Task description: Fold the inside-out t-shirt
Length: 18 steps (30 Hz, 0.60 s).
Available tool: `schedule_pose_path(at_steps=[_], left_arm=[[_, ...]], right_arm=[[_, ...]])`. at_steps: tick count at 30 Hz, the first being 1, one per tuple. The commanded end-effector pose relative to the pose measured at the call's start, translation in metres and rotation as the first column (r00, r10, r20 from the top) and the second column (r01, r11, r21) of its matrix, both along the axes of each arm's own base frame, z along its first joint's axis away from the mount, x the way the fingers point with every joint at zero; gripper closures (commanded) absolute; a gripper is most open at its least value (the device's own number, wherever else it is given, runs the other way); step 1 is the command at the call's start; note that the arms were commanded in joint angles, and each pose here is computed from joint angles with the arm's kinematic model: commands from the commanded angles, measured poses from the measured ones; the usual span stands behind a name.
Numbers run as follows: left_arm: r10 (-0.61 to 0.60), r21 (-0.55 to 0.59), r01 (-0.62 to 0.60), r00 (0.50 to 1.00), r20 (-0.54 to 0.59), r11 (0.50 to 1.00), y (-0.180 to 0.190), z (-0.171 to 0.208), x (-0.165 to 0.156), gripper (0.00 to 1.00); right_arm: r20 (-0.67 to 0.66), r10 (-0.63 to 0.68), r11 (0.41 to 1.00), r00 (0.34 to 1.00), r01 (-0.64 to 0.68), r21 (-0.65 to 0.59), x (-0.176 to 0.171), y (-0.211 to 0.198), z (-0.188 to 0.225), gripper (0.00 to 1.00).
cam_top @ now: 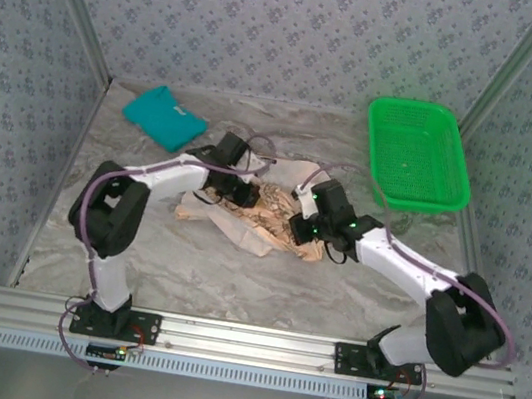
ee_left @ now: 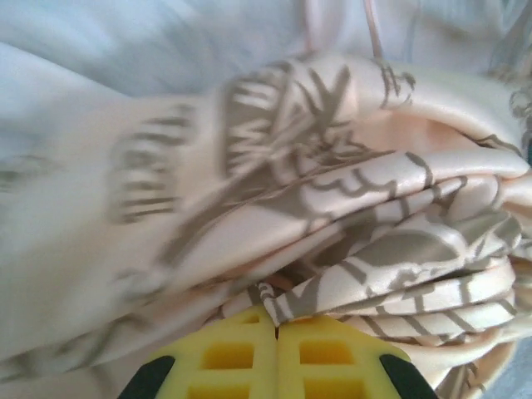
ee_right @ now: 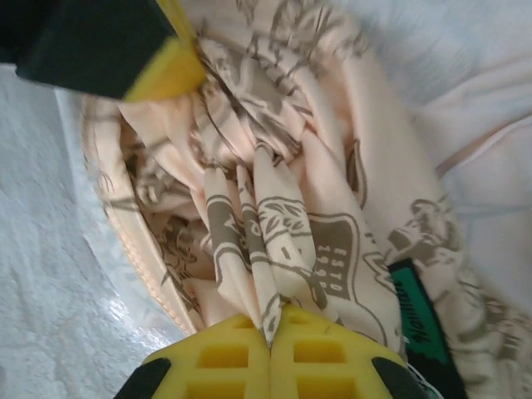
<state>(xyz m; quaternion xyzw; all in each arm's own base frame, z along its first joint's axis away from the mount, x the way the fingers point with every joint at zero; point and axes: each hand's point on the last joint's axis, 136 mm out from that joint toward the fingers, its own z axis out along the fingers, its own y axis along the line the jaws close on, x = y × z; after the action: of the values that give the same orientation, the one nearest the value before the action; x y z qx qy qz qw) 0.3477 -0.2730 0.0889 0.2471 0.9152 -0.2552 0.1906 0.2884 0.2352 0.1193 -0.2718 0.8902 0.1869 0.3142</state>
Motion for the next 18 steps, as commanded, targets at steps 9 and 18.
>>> schedule_pose_path(at_steps=[9,18], left_arm=[[0.472,-0.287,-0.412,0.861,0.189,0.865,0.155,0.141,0.03,1.0],[0.501,-0.191,-0.513,0.858,-0.111,0.837,0.156,-0.009,0.013,0.69]], right_arm=[[-0.104,-0.388,0.917,0.916,0.395,0.053,-0.009,-0.119,0.037,1.0],[-0.306,-0.415,0.905,0.857,0.423,-0.043,-0.029,-0.111,-0.042,0.76]])
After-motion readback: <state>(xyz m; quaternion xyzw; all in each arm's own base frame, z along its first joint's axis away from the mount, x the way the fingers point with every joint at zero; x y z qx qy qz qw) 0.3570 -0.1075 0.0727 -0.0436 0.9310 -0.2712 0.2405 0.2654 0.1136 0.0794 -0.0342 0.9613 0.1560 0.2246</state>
